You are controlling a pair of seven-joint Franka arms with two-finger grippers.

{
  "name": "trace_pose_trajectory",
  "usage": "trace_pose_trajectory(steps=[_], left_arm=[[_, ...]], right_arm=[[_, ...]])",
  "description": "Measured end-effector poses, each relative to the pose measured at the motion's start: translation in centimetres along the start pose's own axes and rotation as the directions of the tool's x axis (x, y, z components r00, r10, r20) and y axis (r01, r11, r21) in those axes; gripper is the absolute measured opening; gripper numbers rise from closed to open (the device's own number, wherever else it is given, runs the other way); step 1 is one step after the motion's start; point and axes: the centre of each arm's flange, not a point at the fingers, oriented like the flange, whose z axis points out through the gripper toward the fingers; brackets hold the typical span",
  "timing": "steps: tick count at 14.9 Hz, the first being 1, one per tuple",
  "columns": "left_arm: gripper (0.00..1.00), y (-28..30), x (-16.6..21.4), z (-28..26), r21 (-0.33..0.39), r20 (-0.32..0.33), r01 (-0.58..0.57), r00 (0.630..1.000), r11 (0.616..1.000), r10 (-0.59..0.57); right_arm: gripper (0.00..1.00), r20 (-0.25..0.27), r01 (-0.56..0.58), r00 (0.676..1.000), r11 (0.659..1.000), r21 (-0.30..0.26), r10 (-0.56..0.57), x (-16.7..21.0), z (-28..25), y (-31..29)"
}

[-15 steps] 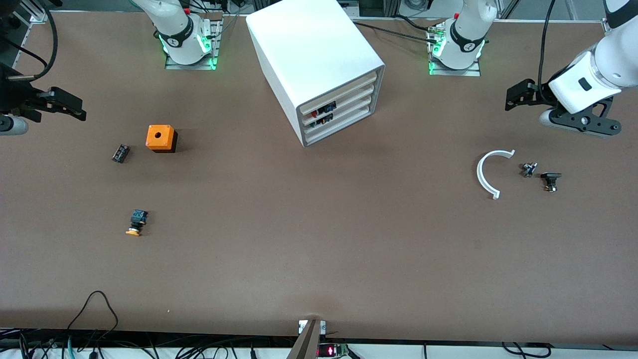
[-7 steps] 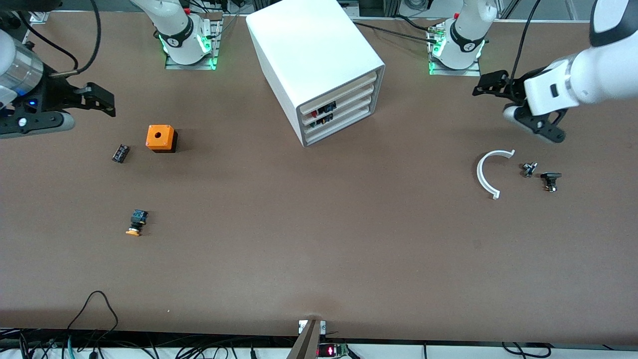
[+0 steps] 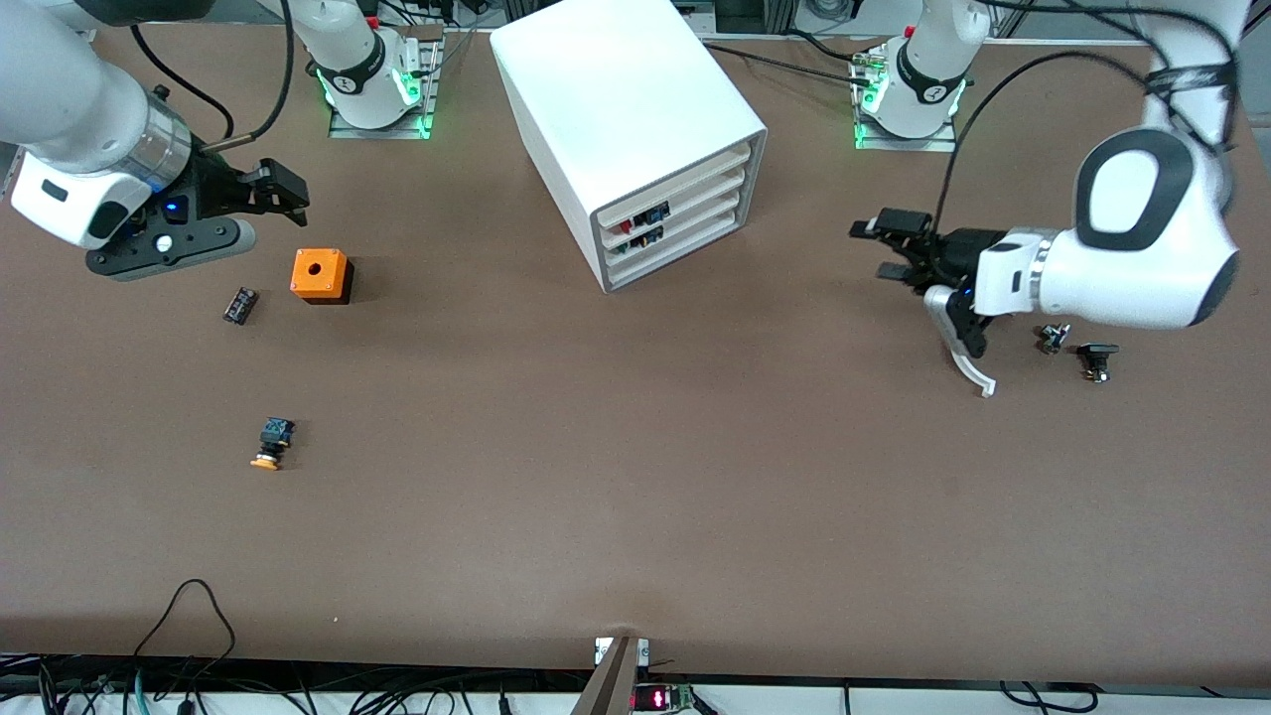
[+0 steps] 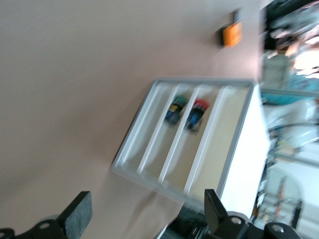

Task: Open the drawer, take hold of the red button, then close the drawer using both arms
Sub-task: 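Grasp the drawer handle with the left gripper while the right gripper approaches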

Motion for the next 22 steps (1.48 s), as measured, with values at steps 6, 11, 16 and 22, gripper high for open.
trace_pose_trajectory(steps=[6, 11, 16, 22], left_arm=[[0.99, -4.4, -2.0, 9.4, -0.207, -0.088, -0.087, 0.994, 0.974, 0.07], [0.93, -4.3, -3.8, 17.3, -0.243, -0.102, -0.108, 0.991, 0.964, 0.085], [0.55, -6.1, -4.9, 20.2, -0.28, -0.098, -0.106, 0.992, 0.954, 0.082], [0.53, -5.9, -7.1, 25.4, -0.382, -0.12, -0.089, 0.992, 0.92, 0.047]], right_arm=[[1.0, -0.004, 0.015, 1.0, 1.0, -0.011, -0.015, 0.3, 0.3, -5.3], [1.0, -0.042, -0.118, 0.992, 0.993, -0.011, 0.117, 1.7, 1.7, -10.7], [1.0, -0.074, -0.308, 0.948, 0.951, 0.011, 0.308, 3.4, 3.3, -15.8], [1.0, -0.077, -0.562, 0.822, 0.826, 0.051, 0.564, 6.8, 4.7, -22.1]])
